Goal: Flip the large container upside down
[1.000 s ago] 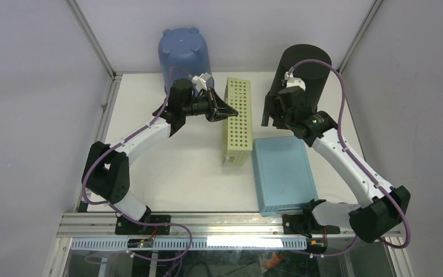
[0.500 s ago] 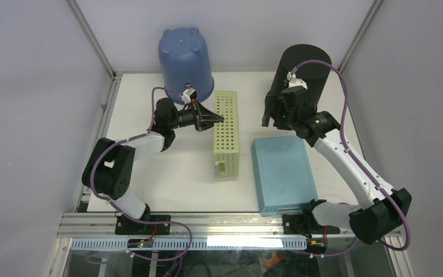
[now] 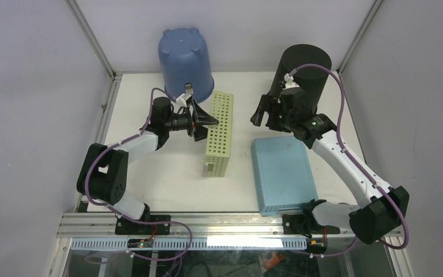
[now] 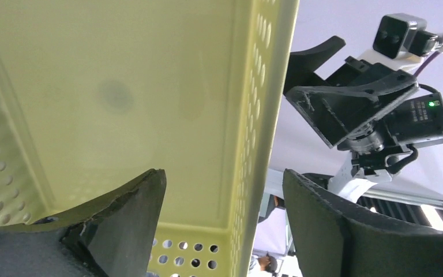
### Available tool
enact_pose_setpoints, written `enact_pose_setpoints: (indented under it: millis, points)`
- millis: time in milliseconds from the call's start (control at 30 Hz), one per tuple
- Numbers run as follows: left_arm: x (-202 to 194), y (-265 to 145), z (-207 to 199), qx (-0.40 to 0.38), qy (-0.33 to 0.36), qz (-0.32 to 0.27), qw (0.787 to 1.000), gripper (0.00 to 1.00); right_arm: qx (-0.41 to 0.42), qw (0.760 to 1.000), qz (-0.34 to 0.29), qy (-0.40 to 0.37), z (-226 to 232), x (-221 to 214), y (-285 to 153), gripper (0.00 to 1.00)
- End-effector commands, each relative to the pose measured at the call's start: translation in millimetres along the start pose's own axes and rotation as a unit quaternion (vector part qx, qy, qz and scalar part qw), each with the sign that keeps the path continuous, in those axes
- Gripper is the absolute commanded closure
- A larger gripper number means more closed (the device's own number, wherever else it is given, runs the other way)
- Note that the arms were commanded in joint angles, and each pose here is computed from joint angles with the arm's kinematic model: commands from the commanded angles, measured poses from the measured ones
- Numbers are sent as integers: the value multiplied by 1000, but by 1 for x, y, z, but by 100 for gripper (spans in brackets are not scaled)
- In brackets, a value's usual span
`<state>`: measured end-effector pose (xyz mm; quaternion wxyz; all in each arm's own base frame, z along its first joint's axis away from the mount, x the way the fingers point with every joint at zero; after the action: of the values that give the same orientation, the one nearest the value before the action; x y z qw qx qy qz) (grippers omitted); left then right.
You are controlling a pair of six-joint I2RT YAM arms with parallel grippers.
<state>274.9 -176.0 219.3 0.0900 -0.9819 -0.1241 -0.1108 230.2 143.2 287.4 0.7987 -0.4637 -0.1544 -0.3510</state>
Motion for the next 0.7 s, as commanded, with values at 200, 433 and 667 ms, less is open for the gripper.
enact_pose_setpoints:
  millis: [200,433,667]
  points:
    - [10,-21,-24,91,134,6,987,15,148,985,37,82,41,-21,30,7]
    - [14,-32,-46,133,183,-14,974,16,175,978,59,100,49,-29,44,7]
    - [18,-44,-55,205,218,-31,954,19,206,969,80,115,61,-36,50,7]
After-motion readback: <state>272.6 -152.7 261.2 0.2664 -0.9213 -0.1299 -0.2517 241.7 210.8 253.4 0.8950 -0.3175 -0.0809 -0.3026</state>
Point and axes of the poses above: each gripper's point midway between its finger pads, its own y axis out along the fingers, its own z axis along the line the jaws close on, x = y × z, the point moved 10 cm from there along -y, back along the fingers, and after that the axes turned 13 degrees about y, right-handed, at the moved point
